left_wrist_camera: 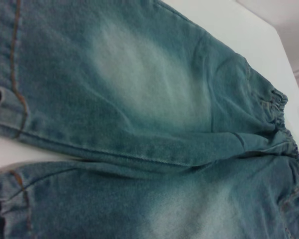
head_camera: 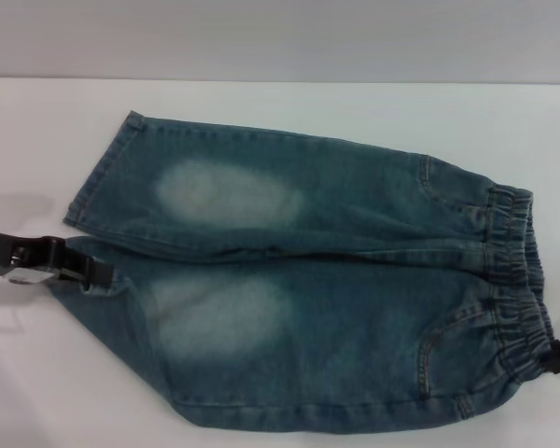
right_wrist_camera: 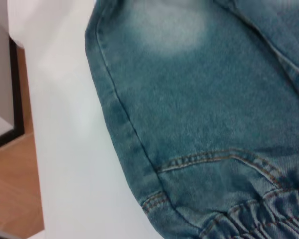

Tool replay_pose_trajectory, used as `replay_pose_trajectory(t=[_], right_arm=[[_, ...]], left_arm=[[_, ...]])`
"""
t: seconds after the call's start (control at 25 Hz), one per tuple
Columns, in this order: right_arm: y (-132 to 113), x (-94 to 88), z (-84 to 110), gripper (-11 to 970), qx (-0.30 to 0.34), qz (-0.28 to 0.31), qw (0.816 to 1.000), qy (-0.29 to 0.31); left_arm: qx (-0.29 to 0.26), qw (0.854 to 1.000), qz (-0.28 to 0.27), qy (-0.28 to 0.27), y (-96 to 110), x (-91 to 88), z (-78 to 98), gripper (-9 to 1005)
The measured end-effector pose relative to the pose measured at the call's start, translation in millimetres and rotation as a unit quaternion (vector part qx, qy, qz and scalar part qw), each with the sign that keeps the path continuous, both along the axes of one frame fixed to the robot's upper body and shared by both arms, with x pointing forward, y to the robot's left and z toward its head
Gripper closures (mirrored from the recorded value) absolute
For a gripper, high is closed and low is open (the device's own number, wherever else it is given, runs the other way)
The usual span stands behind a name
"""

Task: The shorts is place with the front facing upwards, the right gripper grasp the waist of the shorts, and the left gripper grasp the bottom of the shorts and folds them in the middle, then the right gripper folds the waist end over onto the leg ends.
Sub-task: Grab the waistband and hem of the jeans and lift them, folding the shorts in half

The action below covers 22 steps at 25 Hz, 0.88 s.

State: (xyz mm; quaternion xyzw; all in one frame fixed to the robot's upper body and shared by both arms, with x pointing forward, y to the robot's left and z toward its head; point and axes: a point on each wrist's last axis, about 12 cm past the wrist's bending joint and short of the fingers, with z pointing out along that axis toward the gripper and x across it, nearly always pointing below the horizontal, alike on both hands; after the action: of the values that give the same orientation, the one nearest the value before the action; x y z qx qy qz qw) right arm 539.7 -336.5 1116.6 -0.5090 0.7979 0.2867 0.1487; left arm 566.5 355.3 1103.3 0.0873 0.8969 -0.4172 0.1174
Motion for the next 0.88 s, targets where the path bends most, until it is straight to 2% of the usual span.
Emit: replay_pose_trajectory(t=[0.28, 0.44, 0.6, 0.88], right_arm=[[-8.5, -2.7, 4.5, 959, 0.030, -0.020, 0.999, -0.011], [-16.7, -3.4, 2.0, 959, 0.068, -0.059, 0.995, -0.043], [-24.2, -6.7, -10.4, 958, 0.099, -0.096, 0.989, -0.058], [-25.8, -18.0, -49.1, 958, 0.141, -0.178, 0.969, -0.102]], left_arm=[[-0.023, 0.999, 0.043, -0.023, 15.2, -1.5, 3.9, 891], [-0.027, 0.997, 0.063, -0.036, 18.6, 2.5, 6.4, 889], [-0.020, 0.995, 0.082, -0.051, 20.0, 8.2, 5.5, 887], [-0.061, 0.987, 0.106, -0.104, 15.4, 21.4, 18.0, 884]])
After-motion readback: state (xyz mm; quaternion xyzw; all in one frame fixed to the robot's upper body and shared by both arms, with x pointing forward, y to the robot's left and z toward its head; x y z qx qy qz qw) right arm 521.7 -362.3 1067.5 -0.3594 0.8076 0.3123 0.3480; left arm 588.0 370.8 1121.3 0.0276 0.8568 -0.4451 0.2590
